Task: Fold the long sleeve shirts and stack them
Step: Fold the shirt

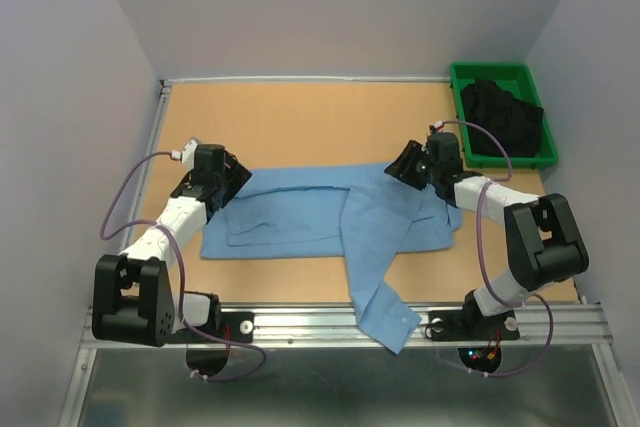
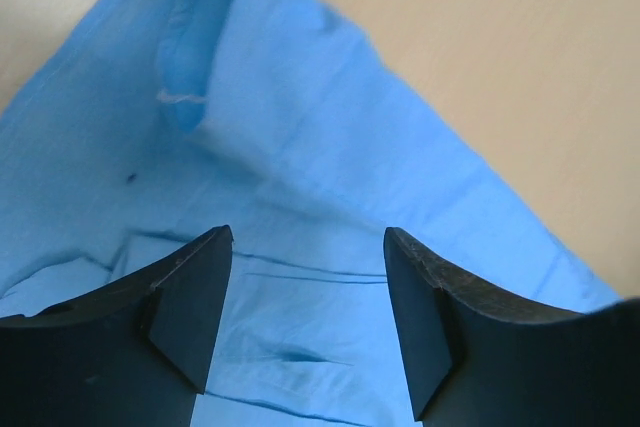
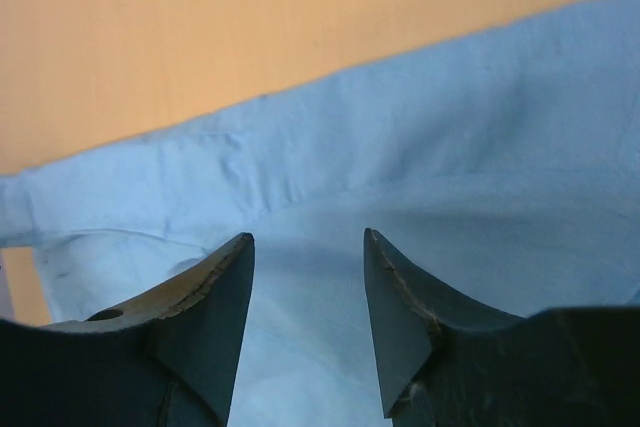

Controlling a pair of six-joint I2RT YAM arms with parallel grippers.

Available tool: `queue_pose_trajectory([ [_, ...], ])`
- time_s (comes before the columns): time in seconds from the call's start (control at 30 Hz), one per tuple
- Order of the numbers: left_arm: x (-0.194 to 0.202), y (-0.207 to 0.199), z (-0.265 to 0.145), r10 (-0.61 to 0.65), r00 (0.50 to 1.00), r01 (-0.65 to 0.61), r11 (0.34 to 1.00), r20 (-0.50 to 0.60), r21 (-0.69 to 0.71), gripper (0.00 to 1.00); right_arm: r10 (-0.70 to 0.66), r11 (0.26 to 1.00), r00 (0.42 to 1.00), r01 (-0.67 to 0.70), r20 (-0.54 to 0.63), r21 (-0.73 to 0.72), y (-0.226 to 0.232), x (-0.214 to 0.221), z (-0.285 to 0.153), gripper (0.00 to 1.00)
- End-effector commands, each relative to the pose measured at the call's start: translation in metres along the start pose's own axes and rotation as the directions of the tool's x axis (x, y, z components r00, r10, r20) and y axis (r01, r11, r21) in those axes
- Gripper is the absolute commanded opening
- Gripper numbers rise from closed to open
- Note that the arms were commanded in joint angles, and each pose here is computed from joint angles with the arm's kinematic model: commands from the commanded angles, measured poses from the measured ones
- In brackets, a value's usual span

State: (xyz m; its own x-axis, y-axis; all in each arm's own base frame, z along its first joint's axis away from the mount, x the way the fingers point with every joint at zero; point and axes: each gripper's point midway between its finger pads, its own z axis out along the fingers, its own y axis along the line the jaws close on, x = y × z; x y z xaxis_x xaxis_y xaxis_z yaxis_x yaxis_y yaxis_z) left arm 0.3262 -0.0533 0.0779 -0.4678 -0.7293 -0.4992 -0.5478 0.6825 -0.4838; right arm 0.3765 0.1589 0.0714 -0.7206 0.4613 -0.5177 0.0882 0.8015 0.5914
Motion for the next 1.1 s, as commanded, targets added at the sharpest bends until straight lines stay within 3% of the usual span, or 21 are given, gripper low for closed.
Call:
queue_pose_trajectory([
  [0.0,-0.045,-0.083,-0.027,-0.003,0.994,-0.023,0.973,0.110,0.231,0.73,0.000,0.981,0.987,0.031,0.161,-0.193,0.060,-0.055,-0.009,0.54],
  [0.2,-0.008,-0.154,-0.010,-0.015,1.000,0.020,0.904,-0.014,0.426,0.77,0.104,0.929,0.984,-0.045,0.143,-0.368,0.086,-0.059,0.016,0.60],
  [0.37,0.030,-0.210,0.004,0.020,0.997,0.025,0.835,-0.076,0.549,0.77,0.125,0.925,0.983,-0.067,0.134,-0.375,0.081,-0.058,0.040,0.64],
  [0.5,0.060,-0.228,0.023,0.068,0.995,-0.012,0.825,-0.077,0.566,0.77,0.134,0.918,0.982,-0.072,0.134,-0.389,0.077,-0.054,0.050,0.66],
  [0.63,0.058,-0.212,0.039,0.005,0.999,0.022,0.844,-0.049,0.536,0.77,0.140,0.939,0.980,-0.087,0.141,-0.331,0.055,-0.047,0.059,0.66],
  [0.9,0.047,-0.131,0.070,-0.099,0.995,0.103,0.907,-0.031,0.408,0.76,0.185,0.965,0.975,-0.158,0.119,-0.208,-0.018,-0.029,0.066,0.66],
  [1.07,0.031,-0.095,0.073,-0.190,0.982,0.183,0.914,-0.017,0.362,0.74,0.210,0.971,0.970,-0.192,0.126,-0.143,-0.058,-0.023,0.063,0.66],
])
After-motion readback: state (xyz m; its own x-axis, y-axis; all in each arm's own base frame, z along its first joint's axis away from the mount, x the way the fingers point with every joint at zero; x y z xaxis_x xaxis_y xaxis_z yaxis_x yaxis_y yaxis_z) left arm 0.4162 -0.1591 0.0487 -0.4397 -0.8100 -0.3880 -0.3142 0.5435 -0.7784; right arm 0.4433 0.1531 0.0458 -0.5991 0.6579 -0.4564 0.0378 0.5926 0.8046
